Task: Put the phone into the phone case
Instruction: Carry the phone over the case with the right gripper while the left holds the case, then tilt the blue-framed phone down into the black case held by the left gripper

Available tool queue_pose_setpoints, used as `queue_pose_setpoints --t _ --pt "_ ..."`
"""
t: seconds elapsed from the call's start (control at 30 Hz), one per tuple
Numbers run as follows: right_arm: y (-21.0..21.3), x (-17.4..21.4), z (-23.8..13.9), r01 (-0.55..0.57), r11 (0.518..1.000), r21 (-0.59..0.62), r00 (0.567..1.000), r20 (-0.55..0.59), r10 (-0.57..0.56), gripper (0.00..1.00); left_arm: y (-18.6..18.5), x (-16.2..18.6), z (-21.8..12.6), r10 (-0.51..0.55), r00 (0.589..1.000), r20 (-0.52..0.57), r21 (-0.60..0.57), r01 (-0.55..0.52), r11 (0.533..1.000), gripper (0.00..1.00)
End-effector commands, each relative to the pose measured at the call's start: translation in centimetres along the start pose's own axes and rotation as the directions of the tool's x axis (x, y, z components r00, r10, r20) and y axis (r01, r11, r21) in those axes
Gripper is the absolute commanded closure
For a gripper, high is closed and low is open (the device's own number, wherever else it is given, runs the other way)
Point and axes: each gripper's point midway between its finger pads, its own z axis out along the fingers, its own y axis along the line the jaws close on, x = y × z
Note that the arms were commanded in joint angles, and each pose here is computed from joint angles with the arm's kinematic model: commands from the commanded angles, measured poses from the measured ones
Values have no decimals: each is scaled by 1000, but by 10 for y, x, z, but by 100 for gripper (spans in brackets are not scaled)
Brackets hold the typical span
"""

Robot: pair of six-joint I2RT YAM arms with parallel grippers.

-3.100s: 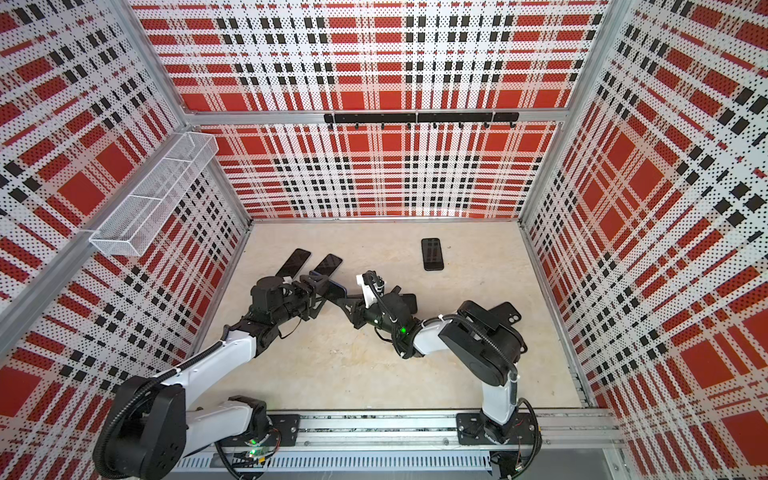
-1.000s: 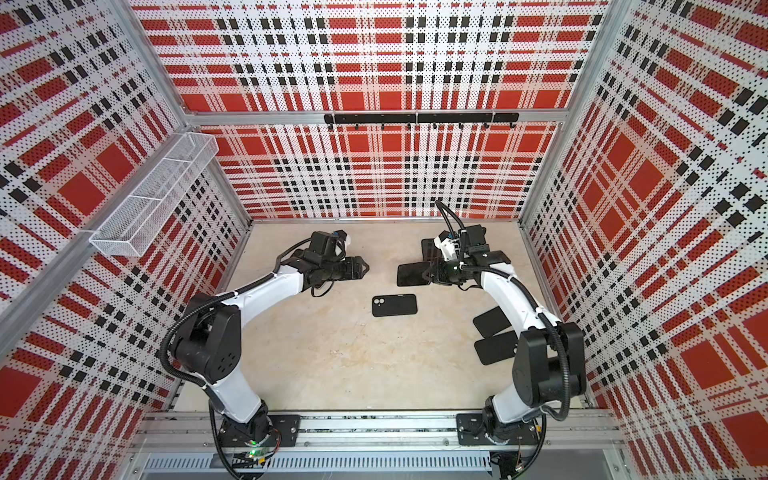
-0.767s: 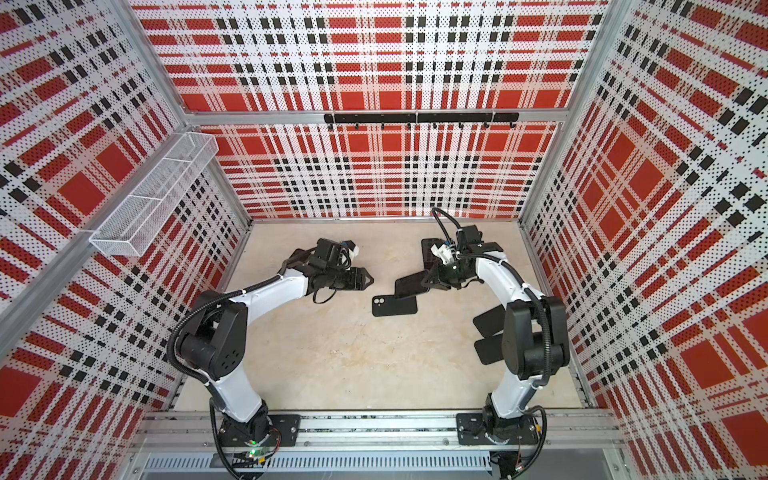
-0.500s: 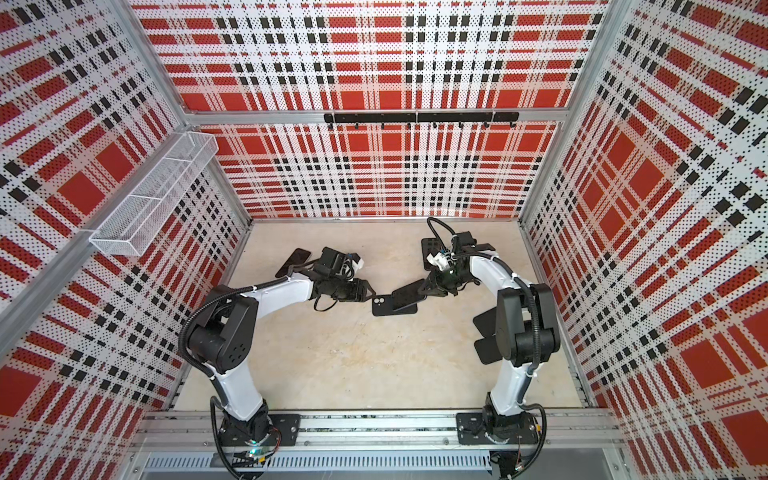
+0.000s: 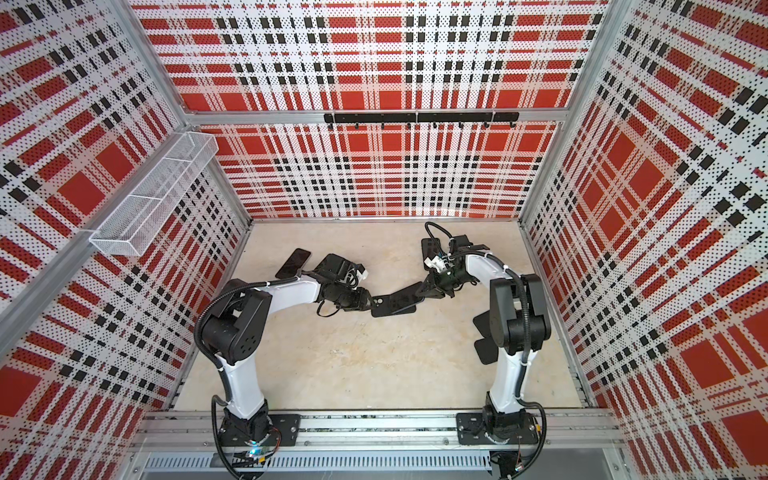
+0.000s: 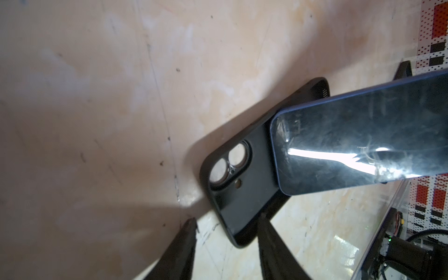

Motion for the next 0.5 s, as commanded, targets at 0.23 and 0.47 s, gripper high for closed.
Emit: queue_pose_setpoints --t 0.23,0.47 --pt "-14 1 16 2 1000 -20 999 -35 -3 100 1 7 12 -47 998 -40 42 49 998 63" --pt "-15 5 34 -1 999 -36 998 -64 -1 100 3 10 16 -65 997 -51 50 67 996 60"
